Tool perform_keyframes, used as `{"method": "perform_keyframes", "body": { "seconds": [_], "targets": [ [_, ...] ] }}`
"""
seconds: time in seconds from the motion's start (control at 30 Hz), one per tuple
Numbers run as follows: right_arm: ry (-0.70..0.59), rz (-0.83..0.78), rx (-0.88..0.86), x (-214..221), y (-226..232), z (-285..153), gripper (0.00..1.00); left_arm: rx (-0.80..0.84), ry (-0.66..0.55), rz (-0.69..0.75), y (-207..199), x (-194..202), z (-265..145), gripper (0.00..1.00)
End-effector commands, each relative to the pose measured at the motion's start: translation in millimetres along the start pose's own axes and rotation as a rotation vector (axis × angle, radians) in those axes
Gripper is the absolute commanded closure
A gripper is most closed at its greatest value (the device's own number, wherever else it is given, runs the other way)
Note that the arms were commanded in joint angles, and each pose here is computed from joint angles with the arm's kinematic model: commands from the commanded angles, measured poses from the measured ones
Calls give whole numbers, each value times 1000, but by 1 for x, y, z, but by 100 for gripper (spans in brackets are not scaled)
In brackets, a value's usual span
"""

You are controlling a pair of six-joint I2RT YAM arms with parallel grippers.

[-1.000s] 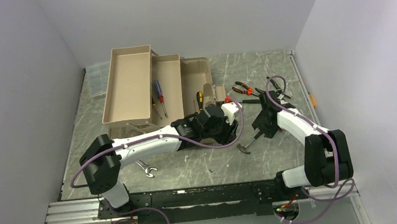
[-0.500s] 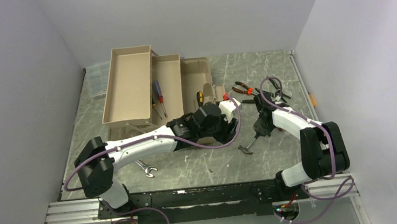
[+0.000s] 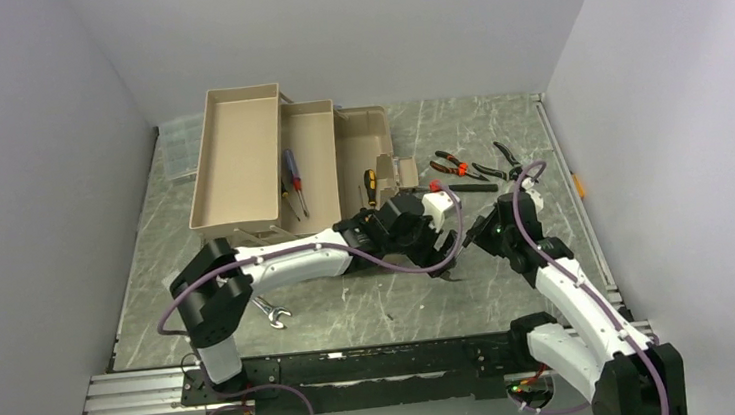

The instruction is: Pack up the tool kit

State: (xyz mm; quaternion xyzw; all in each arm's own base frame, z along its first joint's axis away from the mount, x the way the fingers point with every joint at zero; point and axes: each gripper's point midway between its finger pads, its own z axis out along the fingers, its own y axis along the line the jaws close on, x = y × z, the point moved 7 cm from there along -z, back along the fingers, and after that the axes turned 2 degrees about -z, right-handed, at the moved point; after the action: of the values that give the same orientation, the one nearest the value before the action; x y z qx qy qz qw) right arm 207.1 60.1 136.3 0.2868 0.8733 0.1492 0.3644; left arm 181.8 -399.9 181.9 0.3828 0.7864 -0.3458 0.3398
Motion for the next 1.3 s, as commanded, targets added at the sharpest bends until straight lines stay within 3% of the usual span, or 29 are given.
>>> {"method": "perform_keyframes", "body": {
  "seconds": [0.0,0.13,0.3,0.53,0.6,0.67,0.7,0.83,1.0,1.27],
  "targets": [
    [6,-9,-91,-2,13,-1,100,108,-90,42,-1,-16,24,15],
    [4,-2,-100,-4,15,-2,100,178,-83,25,1,-17,41,16],
    [-20,8,-124,-9,19,-10,100,203,-42,-9,1,-14,53,26],
    [20,20,-20,-9,13,-5,99,124,6,-73,18,-2,58,25],
    [1,33,-7,-10,11,-6,81,78,22,-68,23,-2,60,25],
    [-24,41,-14,-12,11,-7,49,56,14,-65,25,-4,57,25],
    [-26,47,-14,-12,11,-6,43,47,7,-62,25,-5,54,25],
    [12,60,0,-16,17,2,41,17,-42,-23,22,-10,33,26],
    [59,98,174,-24,16,17,39,-25,-115,92,1,-23,1,25],
    [123,51,183,-31,34,44,37,-42,-214,158,-24,-53,-54,24]
  ]
}}
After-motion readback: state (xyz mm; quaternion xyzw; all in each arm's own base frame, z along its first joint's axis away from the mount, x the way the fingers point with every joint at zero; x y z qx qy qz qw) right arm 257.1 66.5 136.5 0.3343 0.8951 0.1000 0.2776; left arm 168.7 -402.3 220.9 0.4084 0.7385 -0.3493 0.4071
